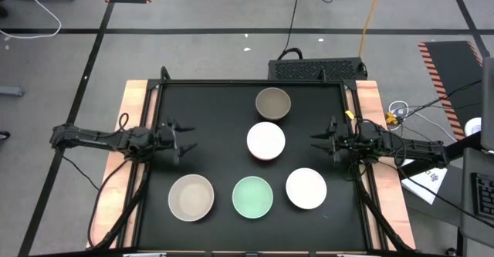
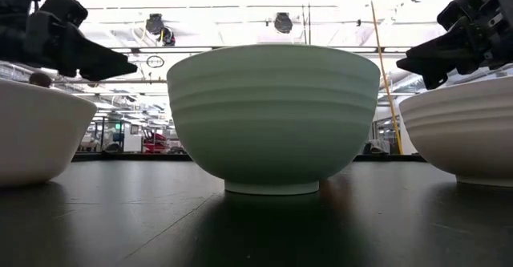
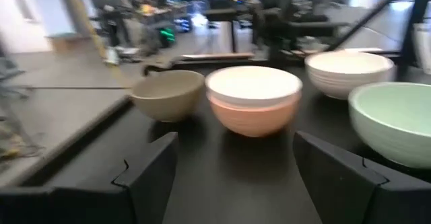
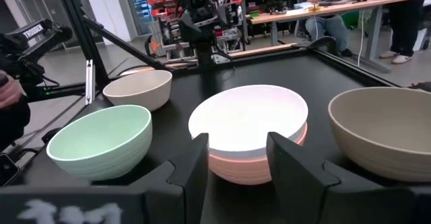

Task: Nest bowls inside each other
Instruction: Stack the light gray bowl on the top white bowl

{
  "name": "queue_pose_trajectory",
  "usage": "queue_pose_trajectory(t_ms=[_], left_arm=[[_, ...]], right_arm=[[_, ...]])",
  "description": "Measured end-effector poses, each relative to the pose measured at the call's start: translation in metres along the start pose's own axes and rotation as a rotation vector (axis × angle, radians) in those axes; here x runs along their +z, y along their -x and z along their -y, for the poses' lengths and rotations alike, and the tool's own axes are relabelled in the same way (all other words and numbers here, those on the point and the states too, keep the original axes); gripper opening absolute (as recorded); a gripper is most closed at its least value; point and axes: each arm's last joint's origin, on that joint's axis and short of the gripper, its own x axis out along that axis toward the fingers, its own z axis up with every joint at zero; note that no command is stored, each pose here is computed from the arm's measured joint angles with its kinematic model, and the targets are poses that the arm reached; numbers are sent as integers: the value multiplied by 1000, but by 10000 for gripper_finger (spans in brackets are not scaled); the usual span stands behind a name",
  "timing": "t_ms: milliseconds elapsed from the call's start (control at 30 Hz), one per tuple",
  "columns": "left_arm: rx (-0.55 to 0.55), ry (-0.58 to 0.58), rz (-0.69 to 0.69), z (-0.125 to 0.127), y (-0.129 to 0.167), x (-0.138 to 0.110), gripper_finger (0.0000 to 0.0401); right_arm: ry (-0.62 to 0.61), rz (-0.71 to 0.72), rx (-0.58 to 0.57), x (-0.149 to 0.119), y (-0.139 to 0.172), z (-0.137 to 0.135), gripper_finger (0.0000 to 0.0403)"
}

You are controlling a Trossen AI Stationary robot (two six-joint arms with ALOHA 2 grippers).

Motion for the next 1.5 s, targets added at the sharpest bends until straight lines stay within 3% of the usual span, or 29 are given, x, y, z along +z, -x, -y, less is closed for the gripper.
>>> queue_pose_trajectory(t_ms=[500,633,767,1100,1333,1500], left_arm=[[-396,192,-79,14,-1,-5,292],[-465,301,-193,18,1,-11,292],[-458,468,-341,19,4,-15,292],[-473,532,-498,24,14,24,292],[-394,609,-701,38,3,28,292],[-369,582,-841,51,-9,29,292]], right_arm=[[-23,-6,27,0,0,-1,143],[-23,-7,27,-1,0,-1,143],[-23,-8,28,-1,0,-1,143],[-31,-14,48,-1,0,-1,143],[-42,-23,49,-2,0,-1,143],[-43,-29,48,-2,0,-1,143]])
